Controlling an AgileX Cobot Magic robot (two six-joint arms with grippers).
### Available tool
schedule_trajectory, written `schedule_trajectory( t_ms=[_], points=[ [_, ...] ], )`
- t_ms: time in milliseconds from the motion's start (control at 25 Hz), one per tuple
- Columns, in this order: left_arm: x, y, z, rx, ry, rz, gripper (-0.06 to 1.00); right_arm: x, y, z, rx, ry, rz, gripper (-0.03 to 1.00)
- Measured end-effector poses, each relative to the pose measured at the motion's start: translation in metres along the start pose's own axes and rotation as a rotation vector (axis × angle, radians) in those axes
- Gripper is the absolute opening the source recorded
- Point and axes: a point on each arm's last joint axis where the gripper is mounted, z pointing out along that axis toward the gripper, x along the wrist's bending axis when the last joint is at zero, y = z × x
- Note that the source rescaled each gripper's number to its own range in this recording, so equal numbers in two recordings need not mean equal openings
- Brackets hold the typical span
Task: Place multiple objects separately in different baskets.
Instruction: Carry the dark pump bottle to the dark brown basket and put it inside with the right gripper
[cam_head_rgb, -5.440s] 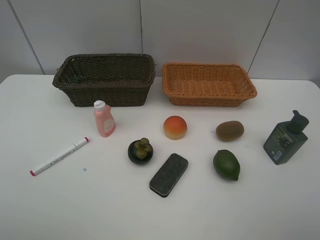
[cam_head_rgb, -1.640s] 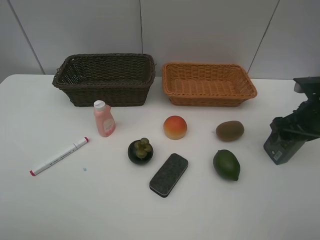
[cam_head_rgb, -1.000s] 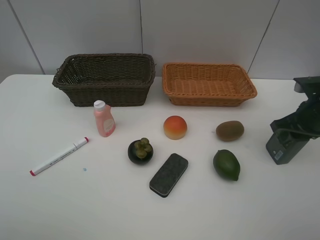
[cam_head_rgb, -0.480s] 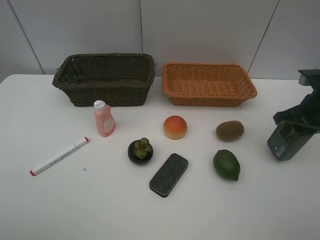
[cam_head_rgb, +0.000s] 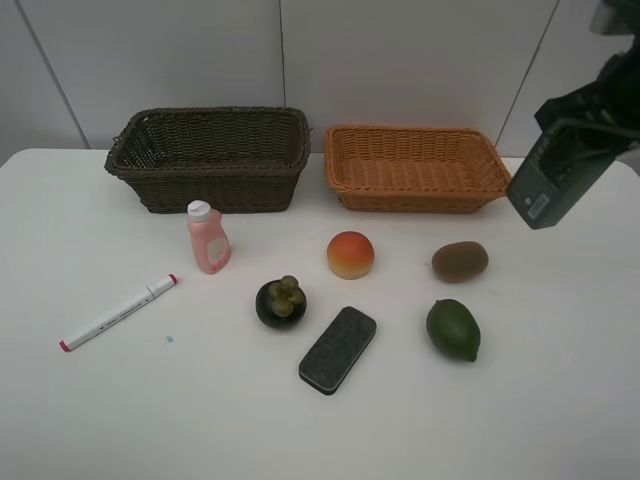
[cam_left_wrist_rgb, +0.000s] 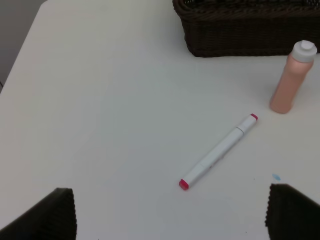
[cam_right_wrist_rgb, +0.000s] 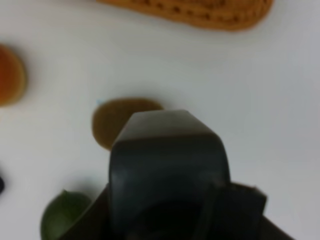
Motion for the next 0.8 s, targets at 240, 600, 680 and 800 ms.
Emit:
schedule_trajectory(
  t_ms=[240, 600, 680, 800],
  points=[
    [0.0, 0.0, 0.0, 0.0, 0.0, 0.0, 1.0, 0.031, 0.039, -0.025, -0.134, 0.043, -0.091, 0.02],
    [0.0, 0.0, 0.0, 0.0, 0.0, 0.0, 1.0, 0.087, 0.101, 0.015, -0.165, 0.107, -0.215, 0.02],
    [0.0, 0.0, 0.0, 0.0, 0.0, 0.0, 1.0, 0.104, 0.116, 0.026, -0.178, 0.123, -0.244, 0.02],
    [0.0, 0.0, 0.0, 0.0, 0.0, 0.0, 1.0, 0.129, 0.134, 0.043, -0.193, 0.146, -0.284, 0.02]
  ],
)
